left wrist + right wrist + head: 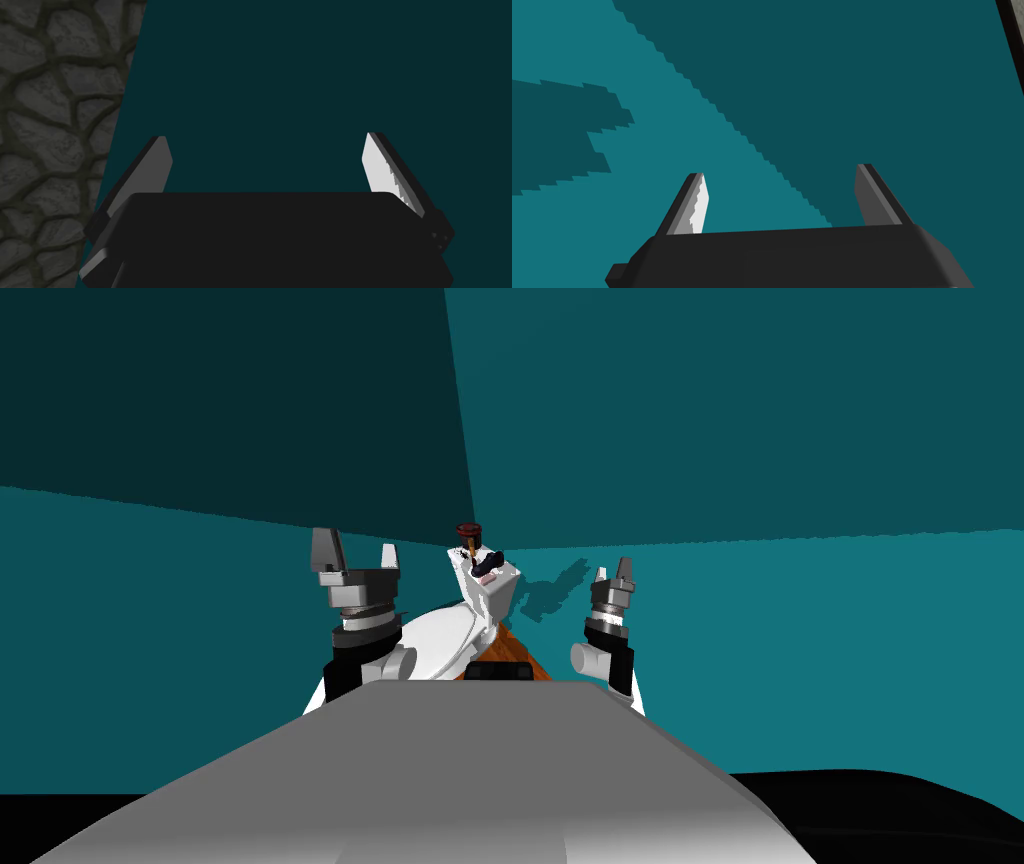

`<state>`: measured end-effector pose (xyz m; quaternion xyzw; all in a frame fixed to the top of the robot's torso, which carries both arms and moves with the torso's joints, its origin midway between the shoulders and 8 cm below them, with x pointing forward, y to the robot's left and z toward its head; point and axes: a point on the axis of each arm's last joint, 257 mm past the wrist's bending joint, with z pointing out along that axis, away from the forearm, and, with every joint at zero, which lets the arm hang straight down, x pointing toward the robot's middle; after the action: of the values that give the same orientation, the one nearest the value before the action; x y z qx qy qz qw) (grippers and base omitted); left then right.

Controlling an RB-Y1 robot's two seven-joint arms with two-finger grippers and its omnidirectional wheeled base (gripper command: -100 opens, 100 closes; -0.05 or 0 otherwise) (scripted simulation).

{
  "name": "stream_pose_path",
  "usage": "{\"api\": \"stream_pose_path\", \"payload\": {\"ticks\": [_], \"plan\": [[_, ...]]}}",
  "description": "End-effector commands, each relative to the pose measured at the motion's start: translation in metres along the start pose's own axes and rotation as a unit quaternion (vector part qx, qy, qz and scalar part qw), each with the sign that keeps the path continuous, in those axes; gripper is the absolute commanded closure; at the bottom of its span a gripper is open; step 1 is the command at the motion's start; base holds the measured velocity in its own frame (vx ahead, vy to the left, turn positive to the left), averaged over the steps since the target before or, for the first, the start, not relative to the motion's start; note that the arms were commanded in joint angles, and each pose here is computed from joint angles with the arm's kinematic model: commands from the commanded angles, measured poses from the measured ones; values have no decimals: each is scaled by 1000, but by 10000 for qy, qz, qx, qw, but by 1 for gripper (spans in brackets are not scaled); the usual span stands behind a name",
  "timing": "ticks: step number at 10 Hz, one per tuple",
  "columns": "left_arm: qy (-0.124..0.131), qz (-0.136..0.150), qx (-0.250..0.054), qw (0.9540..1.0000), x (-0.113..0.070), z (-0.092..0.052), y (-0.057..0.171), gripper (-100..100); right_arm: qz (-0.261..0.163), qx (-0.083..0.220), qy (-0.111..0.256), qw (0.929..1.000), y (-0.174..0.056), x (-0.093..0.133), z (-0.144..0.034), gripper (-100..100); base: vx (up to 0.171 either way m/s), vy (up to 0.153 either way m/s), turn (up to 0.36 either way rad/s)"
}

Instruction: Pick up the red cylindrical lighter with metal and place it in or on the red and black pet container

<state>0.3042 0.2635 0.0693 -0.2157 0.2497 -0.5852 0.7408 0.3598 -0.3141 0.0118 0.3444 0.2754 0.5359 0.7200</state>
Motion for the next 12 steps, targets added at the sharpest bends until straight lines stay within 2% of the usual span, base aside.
{"api": "stream_pose_path", "payload": {"ticks": [1, 4, 7, 12], "plan": [[235, 59, -88, 9997, 8, -2, 8, -100, 0, 0, 0, 10000, 0, 0, 0, 0, 7, -1, -76], [551, 169, -295, 9979, 19, -6, 27, -100, 0, 0, 0, 10000, 0, 0, 0, 0, 18, 5, -70], [868, 319, -574, 9941, 29, -13, 52, -100, 0, 0, 0, 10000, 0, 0, 0, 0, 20, 6, -98], [1382, 636, -1071, 9826, 41, -28, 98, -100, 0, 0, 0, 10000, 0, 0, 0, 0, 24, 7, -94]]}}
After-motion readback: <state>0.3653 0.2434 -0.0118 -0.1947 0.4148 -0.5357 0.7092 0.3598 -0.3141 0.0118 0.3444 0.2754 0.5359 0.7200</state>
